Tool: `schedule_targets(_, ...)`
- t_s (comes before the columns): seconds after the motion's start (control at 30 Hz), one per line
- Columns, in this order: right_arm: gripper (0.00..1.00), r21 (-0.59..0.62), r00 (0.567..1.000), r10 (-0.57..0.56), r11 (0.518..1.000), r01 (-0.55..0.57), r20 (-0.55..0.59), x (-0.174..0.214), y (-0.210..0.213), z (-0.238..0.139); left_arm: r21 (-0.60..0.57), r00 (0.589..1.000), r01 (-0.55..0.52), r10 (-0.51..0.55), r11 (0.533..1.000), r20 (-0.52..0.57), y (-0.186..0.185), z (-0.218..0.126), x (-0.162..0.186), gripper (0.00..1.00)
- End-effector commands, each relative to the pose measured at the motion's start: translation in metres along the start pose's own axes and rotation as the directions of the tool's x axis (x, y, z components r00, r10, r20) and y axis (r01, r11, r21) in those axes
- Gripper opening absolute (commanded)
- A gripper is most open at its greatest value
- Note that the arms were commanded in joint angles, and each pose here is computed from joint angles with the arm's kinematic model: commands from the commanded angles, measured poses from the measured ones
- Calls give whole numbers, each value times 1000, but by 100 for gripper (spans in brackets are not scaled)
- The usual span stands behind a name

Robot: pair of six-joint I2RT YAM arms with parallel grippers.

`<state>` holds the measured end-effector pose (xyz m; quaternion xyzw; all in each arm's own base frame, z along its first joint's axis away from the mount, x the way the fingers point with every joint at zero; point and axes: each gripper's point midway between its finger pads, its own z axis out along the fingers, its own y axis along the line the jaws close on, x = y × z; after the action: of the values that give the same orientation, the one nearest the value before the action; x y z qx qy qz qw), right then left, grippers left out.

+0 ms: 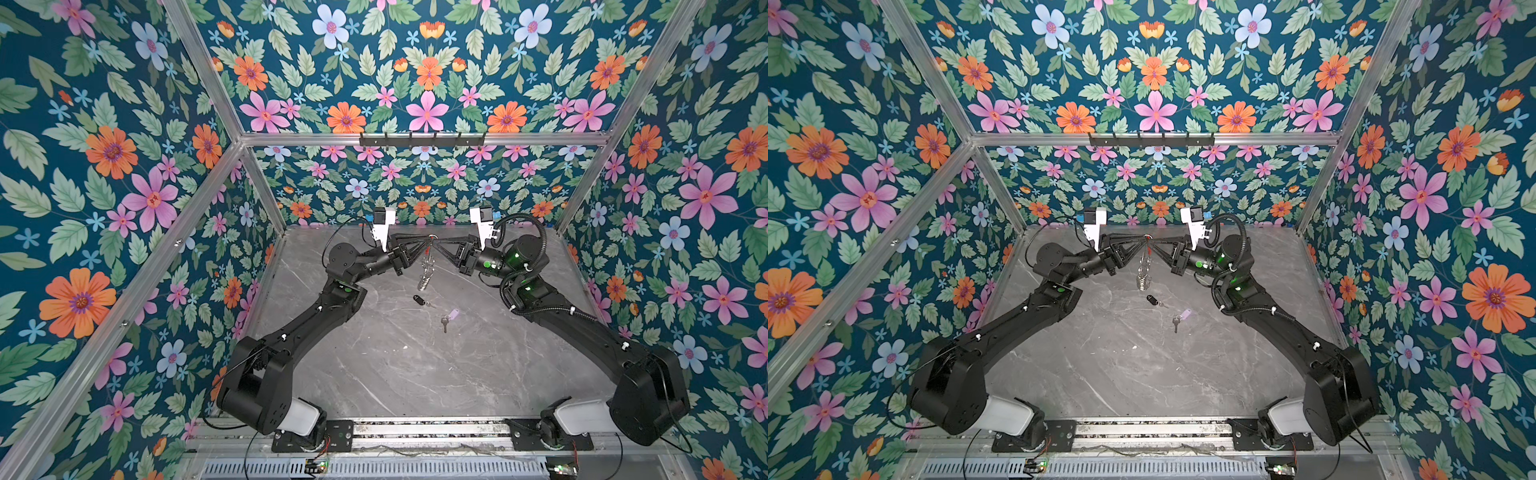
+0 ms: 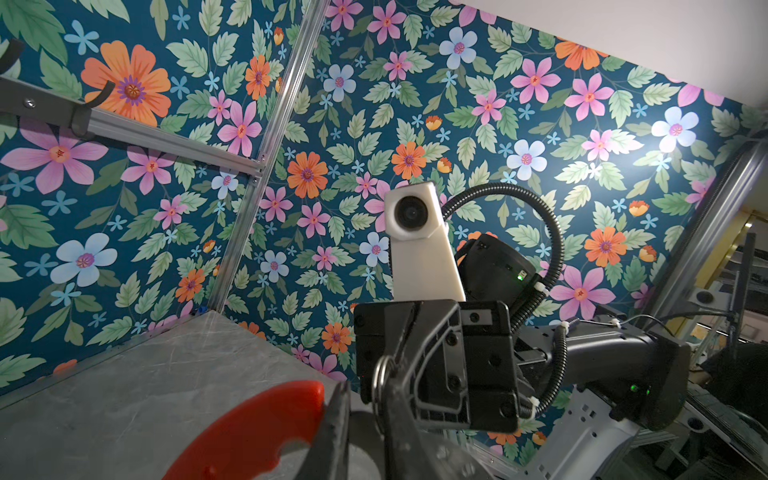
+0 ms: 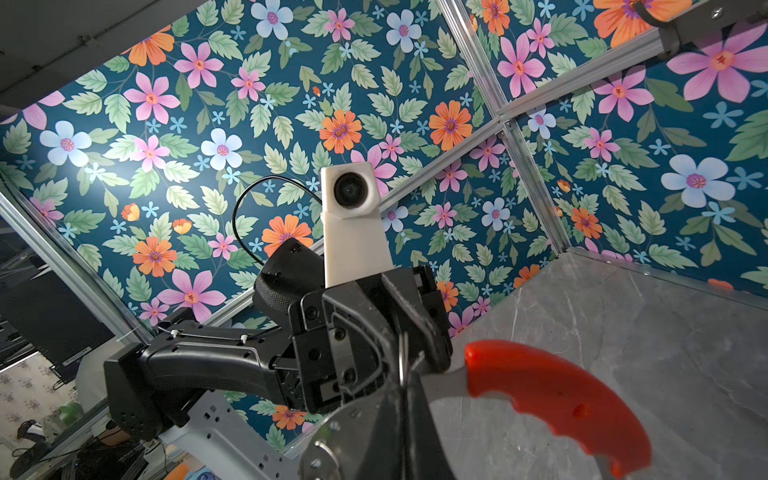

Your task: Put the keys on the keyring

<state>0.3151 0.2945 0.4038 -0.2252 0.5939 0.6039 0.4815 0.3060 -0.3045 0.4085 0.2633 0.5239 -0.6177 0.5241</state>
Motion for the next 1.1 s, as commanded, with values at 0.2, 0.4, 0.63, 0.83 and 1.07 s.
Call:
schedule_targets(0.2, 0, -1, 1000, -27, 1000, 27, -9, 1, 4, -2, 34, 1000, -26, 26, 999, -12, -9, 0, -1, 0)
schedule_targets(0.4, 33, 176, 984, -86, 978, 113, -154, 20, -15, -23, -23, 979, -107, 101, 994, -175, -3, -1, 17, 0)
schedule_targets(0.63, 33, 188, 930, -154, 956, 226, -333, 40, -13, -38, -5, 905, -125, 112, 992, -410, -8, -10, 45, 0)
schedule_targets(0.83, 26, 129, 930, -134, 974, 188, -342, 41, -8, -29, 36, 901, -101, 107, 994, -421, -18, -9, 42, 0)
schedule_targets(1.07, 23, 93, 935, -123, 982, 163, -333, 38, -4, -23, 41, 902, -93, 101, 995, -420, -20, -9, 41, 0)
